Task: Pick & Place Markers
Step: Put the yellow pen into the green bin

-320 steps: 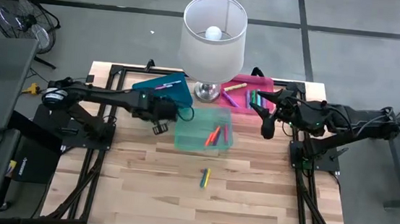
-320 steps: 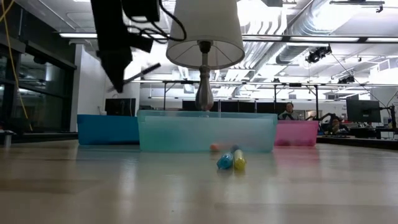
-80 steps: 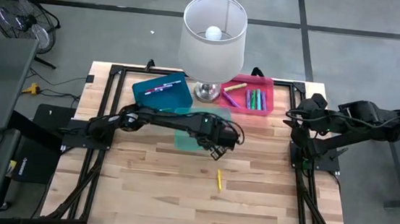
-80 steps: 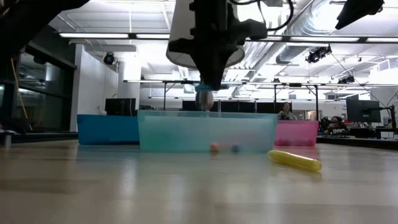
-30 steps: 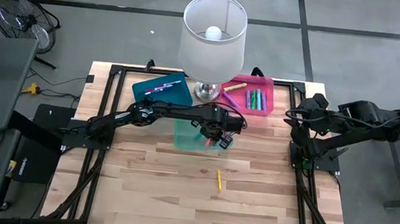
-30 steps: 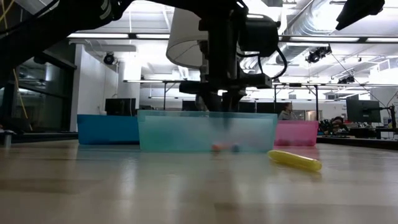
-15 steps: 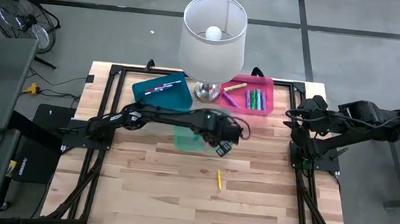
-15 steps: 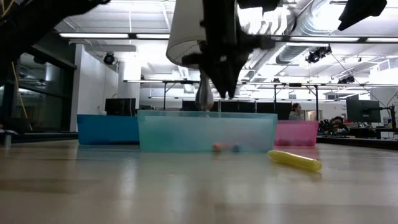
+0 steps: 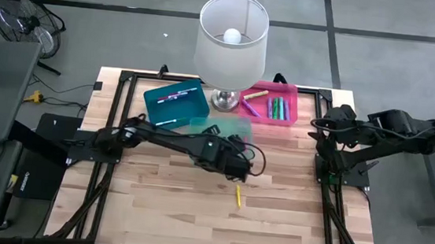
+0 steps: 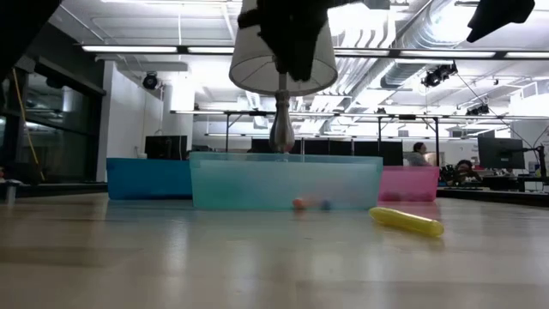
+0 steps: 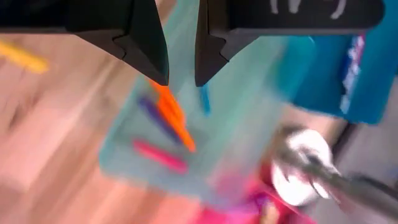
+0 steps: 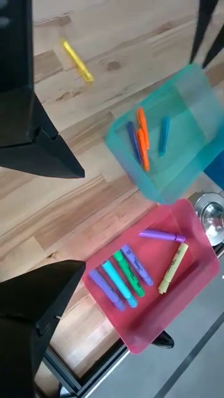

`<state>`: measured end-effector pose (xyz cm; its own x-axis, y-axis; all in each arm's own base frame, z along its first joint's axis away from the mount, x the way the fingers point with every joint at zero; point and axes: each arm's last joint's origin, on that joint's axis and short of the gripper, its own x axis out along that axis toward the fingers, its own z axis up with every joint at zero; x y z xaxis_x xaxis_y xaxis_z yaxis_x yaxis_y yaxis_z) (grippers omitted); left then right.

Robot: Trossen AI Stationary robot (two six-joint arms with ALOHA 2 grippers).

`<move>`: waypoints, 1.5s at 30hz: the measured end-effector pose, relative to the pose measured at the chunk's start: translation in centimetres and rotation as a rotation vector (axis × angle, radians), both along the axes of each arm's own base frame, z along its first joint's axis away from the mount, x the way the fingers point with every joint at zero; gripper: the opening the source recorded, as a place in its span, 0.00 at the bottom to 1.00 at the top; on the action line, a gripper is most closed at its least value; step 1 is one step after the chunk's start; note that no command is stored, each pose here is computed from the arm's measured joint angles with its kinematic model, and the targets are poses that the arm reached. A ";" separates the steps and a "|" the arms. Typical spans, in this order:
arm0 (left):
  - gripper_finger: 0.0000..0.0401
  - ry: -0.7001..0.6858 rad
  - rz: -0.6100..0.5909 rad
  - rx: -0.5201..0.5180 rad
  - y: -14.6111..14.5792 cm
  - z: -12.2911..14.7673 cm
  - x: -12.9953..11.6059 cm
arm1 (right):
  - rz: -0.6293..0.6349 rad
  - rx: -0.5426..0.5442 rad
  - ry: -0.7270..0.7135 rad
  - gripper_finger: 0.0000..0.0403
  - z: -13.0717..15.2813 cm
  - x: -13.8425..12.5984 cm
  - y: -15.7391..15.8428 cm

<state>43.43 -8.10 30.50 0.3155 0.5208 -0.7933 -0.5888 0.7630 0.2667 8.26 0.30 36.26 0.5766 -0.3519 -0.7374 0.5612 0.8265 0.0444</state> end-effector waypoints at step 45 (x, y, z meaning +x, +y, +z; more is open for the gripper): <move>0.18 -1.107 -0.367 -0.210 8.9 -11.2 -30.2 | -0.281 0.133 -0.286 0.54 -1.5 13.3 1.0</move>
<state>13.23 0.80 19.29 0.9875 0.1483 -0.0537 -0.1573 0.9025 -0.4009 21.59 1.32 34.76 0.6598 -0.4371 -0.6113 0.7136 0.6194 0.3273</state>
